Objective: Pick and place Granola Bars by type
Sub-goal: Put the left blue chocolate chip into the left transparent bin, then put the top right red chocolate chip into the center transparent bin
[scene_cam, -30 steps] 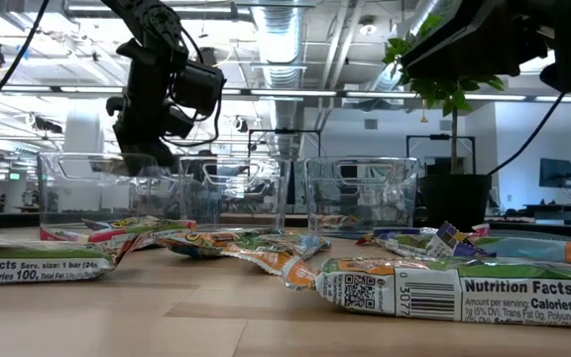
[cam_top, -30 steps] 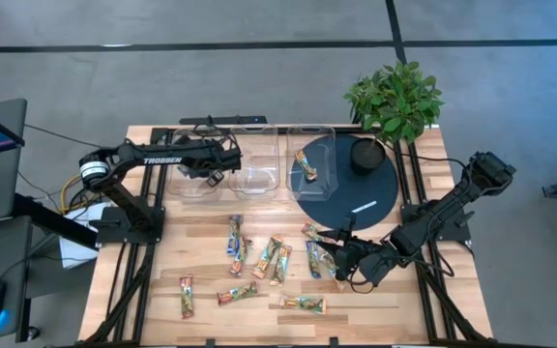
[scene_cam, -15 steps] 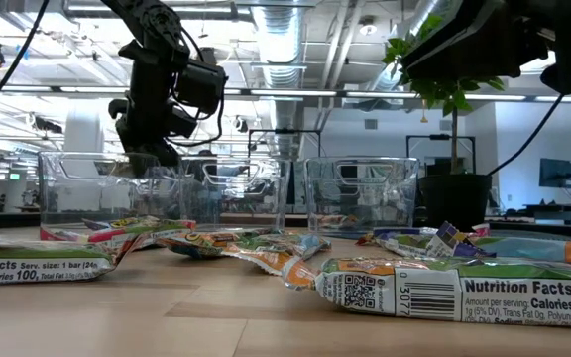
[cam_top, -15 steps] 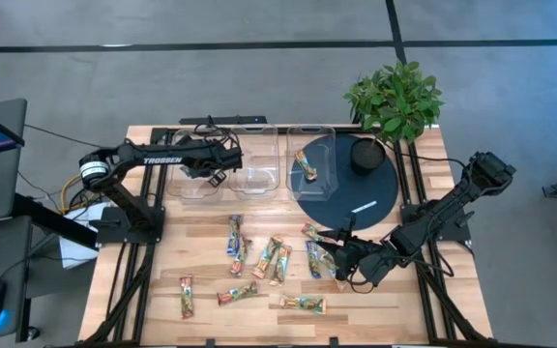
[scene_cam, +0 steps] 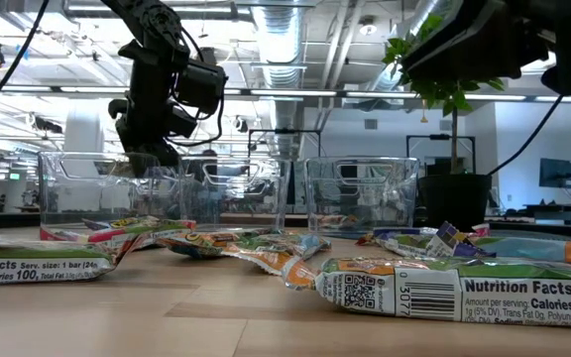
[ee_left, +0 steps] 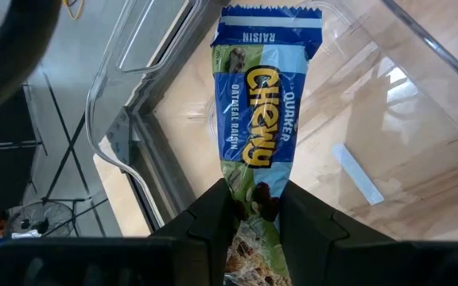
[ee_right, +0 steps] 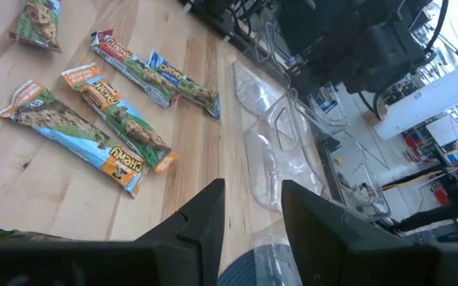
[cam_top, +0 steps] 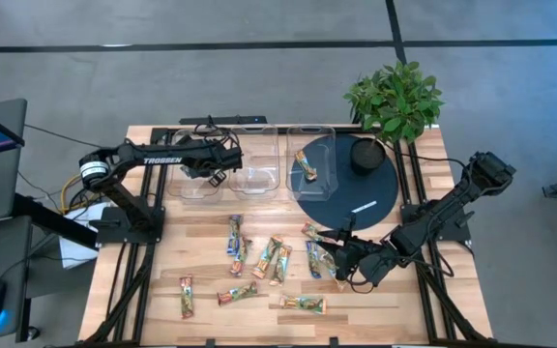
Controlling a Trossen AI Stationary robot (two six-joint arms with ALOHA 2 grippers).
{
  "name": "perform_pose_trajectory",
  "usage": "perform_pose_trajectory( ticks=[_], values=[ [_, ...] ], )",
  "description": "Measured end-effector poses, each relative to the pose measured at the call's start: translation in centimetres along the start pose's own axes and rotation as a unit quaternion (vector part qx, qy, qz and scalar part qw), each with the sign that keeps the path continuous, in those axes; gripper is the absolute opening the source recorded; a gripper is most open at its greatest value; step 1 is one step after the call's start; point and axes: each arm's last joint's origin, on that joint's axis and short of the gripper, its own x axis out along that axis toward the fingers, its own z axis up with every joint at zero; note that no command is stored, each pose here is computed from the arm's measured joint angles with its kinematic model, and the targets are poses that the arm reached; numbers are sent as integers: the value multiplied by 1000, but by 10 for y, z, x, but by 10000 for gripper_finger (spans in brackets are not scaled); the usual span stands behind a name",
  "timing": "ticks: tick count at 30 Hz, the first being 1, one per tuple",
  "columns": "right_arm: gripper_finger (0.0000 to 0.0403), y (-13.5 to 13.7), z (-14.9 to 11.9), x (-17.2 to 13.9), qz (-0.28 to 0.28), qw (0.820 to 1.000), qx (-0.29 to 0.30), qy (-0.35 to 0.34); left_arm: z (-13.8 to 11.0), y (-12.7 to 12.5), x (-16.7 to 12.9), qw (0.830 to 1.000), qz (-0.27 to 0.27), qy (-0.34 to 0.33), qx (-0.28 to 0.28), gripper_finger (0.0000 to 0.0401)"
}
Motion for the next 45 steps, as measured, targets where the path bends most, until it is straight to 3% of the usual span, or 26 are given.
perform_pose_trajectory(
  ticks=[5,16,24,30,33,37,41,45],
  values=[
    [118,0,-1,0,1,1000,-4,3,0,0,0,1000,0,0,3,100],
    [118,0,-1,0,1,1000,-4,3,-2,0,0,1000,-7,12,14,178],
    [118,0,-1,0,0,1000,-4,4,-14,4,-8,997,-8,49,51,171],
    [118,-4,-2,4,-7,1000,1,10,-16,15,-43,999,-15,24,38,161],
    [118,-6,-3,7,-10,1000,13,14,-15,18,-68,998,-55,-8,25,158],
    [118,-6,-5,9,19,1000,13,14,-19,11,-100,987,-149,-42,31,158],
    [118,-2,-8,9,64,998,19,18,-34,-8,-125,966,-238,-61,77,158],
    [118,2,-14,6,76,995,49,48,-58,-27,-146,952,-265,-82,131,158]
  ],
)
